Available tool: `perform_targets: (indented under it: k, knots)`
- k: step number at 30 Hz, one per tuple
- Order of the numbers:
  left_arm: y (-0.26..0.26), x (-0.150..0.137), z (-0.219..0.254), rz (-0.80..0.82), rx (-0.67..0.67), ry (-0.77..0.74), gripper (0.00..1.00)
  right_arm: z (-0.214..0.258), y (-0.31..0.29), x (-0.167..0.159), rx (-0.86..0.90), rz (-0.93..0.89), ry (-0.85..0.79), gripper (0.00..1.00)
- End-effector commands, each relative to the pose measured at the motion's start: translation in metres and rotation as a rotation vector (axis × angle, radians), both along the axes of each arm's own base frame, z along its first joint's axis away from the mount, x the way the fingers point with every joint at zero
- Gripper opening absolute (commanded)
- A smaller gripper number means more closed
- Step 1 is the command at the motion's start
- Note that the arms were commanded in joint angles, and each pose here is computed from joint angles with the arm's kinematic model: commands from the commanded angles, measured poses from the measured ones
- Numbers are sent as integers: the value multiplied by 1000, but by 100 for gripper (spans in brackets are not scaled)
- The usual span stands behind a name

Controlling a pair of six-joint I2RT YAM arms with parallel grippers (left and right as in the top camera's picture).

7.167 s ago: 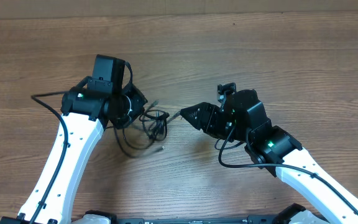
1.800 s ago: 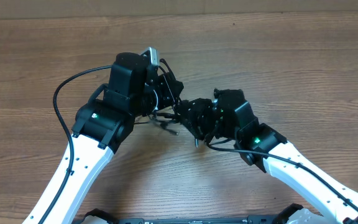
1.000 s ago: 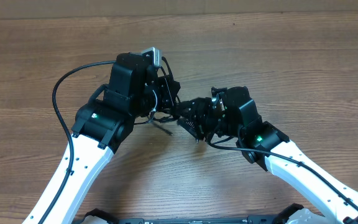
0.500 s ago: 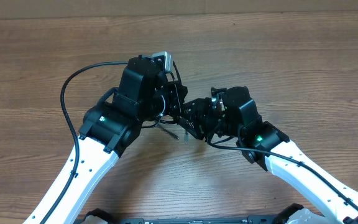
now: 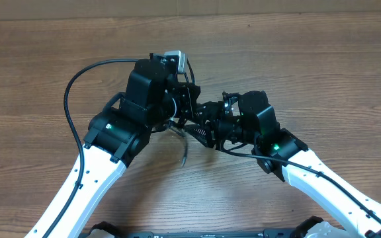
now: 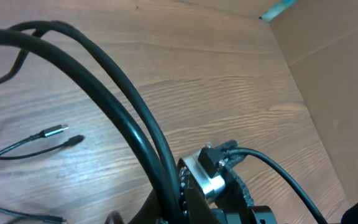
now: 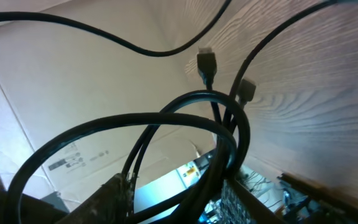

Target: Untangle cables

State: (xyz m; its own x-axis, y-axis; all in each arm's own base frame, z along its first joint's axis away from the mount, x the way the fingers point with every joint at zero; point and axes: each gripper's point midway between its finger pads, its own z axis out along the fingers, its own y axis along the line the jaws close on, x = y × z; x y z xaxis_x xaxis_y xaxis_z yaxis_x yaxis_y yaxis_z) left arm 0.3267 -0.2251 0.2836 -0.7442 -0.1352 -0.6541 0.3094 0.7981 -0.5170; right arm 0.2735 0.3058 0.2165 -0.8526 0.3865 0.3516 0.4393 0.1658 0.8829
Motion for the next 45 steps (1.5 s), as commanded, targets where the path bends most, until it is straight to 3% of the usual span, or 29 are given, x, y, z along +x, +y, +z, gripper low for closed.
perform_targets:
  k: [1, 6, 10, 12, 17, 19, 21, 24, 29, 32, 45]
  knots:
    - [-1, 2, 20, -34, 19, -103, 4, 11, 4, -4, 42, 23, 20, 50]
    - [1, 6, 23, -17, 24, -128, 4, 11, 3, -2, 38, 10, 17, 63]
    - [1, 7, 26, -32, 40, -155, 4, 10, 2, 1, 32, -4, 10, 81]
    - [3, 8, 26, -27, 36, -155, 4, 12, 2, 1, 36, -4, 4, 100]
    - [17, 13, 32, -16, -5, -144, 4, 9, -2, 12, 19, -71, -4, 100]
    - [25, 16, 33, 13, -49, -110, 4, 2, -4, 10, 25, -103, 105, 94]
    - [33, 20, 33, 54, -80, -80, 4, -6, -4, 2, 59, -137, 315, 89]
    - [34, 20, 33, 55, -83, -78, 4, -5, -2, -2, 109, -162, 459, 78]
    - [26, 13, 33, 5, -103, -62, 4, 0, -2, 2, 128, -173, 454, 79]
    - [24, 10, 30, -22, -92, -59, 4, 1, -2, 2, 133, -172, 448, 71]
    - [24, 5, 22, -45, -56, -44, 4, 11, 0, 7, 165, -172, 413, 7]
